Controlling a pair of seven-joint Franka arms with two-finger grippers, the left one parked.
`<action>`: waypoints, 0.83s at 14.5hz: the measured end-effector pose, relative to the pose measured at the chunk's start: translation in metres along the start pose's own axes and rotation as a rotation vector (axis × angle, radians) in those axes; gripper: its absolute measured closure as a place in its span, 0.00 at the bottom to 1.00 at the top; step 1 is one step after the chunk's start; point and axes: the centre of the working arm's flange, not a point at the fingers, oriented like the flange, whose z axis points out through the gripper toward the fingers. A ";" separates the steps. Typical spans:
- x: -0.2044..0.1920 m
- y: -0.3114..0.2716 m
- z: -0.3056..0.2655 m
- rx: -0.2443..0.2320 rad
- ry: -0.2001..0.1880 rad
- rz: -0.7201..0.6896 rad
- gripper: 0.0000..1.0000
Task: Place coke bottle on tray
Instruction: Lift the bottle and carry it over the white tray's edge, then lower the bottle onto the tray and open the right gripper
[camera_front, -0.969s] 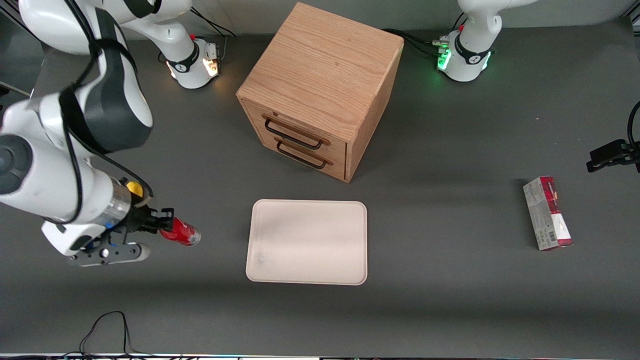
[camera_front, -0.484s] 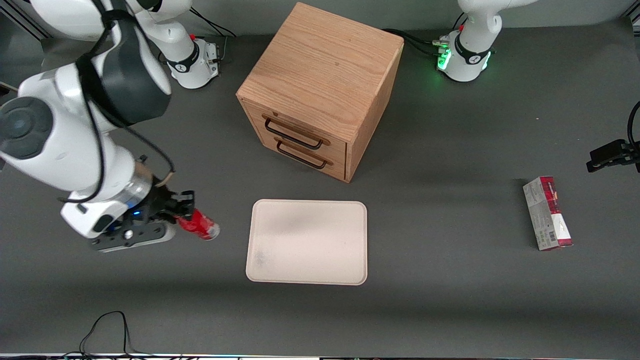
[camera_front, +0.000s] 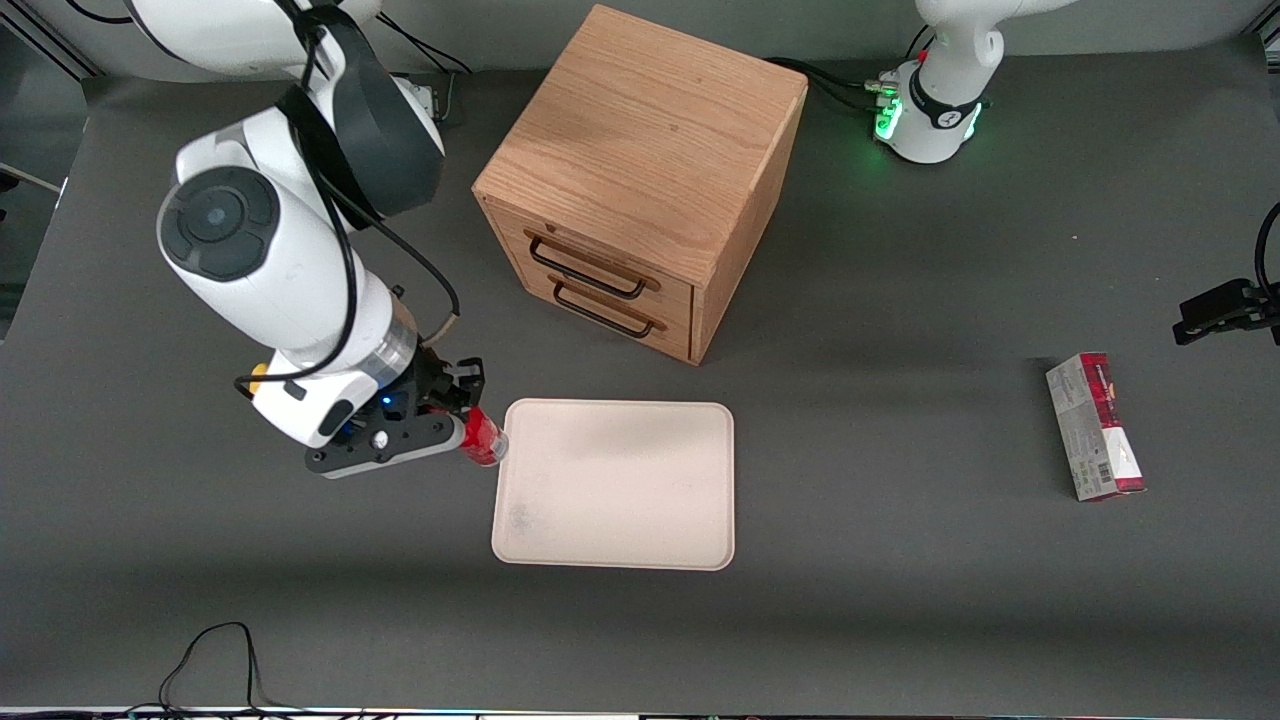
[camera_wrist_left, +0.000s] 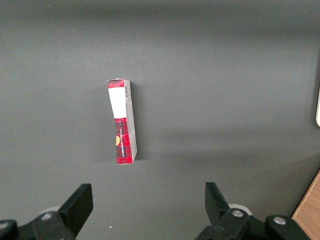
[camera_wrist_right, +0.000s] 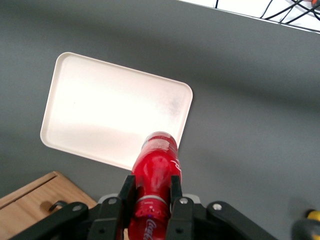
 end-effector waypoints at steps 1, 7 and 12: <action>0.006 0.001 0.015 -0.001 0.000 0.003 0.68; 0.033 0.000 0.135 -0.010 -0.041 0.009 0.68; 0.039 0.000 0.202 -0.016 -0.068 0.011 0.68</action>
